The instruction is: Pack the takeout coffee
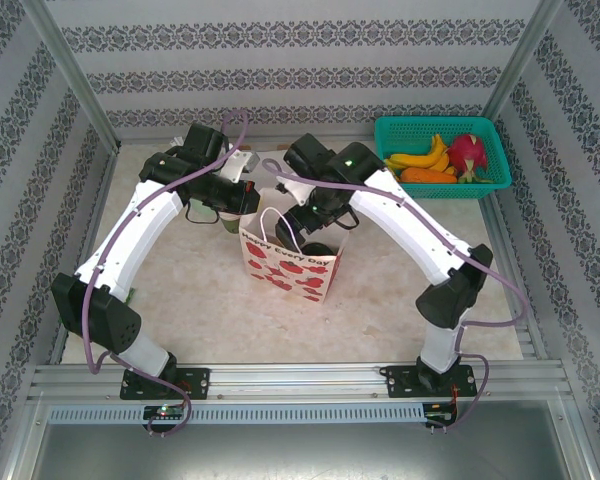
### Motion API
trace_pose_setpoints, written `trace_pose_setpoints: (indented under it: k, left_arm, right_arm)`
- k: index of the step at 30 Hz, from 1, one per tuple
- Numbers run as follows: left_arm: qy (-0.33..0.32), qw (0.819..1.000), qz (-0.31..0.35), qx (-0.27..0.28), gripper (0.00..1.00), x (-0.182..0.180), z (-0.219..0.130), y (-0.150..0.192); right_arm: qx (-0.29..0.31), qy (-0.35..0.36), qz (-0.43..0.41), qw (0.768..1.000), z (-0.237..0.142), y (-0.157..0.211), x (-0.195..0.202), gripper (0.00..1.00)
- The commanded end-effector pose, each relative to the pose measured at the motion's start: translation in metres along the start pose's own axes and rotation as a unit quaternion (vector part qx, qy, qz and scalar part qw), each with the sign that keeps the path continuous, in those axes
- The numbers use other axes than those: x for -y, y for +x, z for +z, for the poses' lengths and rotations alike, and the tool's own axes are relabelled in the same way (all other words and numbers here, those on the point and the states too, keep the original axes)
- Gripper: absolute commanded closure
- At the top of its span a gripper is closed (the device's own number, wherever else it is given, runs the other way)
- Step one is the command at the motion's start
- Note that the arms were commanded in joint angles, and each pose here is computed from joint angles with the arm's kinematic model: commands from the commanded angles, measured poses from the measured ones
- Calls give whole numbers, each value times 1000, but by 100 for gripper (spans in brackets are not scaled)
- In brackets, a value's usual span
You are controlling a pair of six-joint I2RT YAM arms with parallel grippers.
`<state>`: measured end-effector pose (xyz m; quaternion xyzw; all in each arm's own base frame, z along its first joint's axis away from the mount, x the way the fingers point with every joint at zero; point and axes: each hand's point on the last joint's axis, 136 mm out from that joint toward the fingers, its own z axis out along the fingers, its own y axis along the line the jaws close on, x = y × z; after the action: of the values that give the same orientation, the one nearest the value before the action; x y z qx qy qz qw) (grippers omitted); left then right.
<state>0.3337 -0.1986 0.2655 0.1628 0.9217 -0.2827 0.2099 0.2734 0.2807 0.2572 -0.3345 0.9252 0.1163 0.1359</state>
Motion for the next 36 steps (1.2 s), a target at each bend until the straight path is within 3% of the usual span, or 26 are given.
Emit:
trace_pose_setpoints:
  k: [1, 13, 23, 31, 36]
  left_arm:
    - [9, 1000, -3, 18, 100, 7, -12, -2]
    - [2, 999, -16, 29, 100, 4, -13, -3]
    - [-4, 999, -23, 30, 100, 2, -12, -4]
    - [-1, 999, -31, 40, 100, 4, -14, -8]
    - [3, 999, -34, 41, 100, 6, -15, -8]
  right_arm:
    - [57, 12, 8, 998, -31, -9, 2, 2]
    - [120, 73, 60, 988, -72, 5, 10, 2]
    - [177, 167, 150, 958, -99, 31, 48, 2]
    - [225, 136, 311, 913, -93, 62, 66, 2]
    - [227, 124, 355, 898, -80, 65, 66, 11]
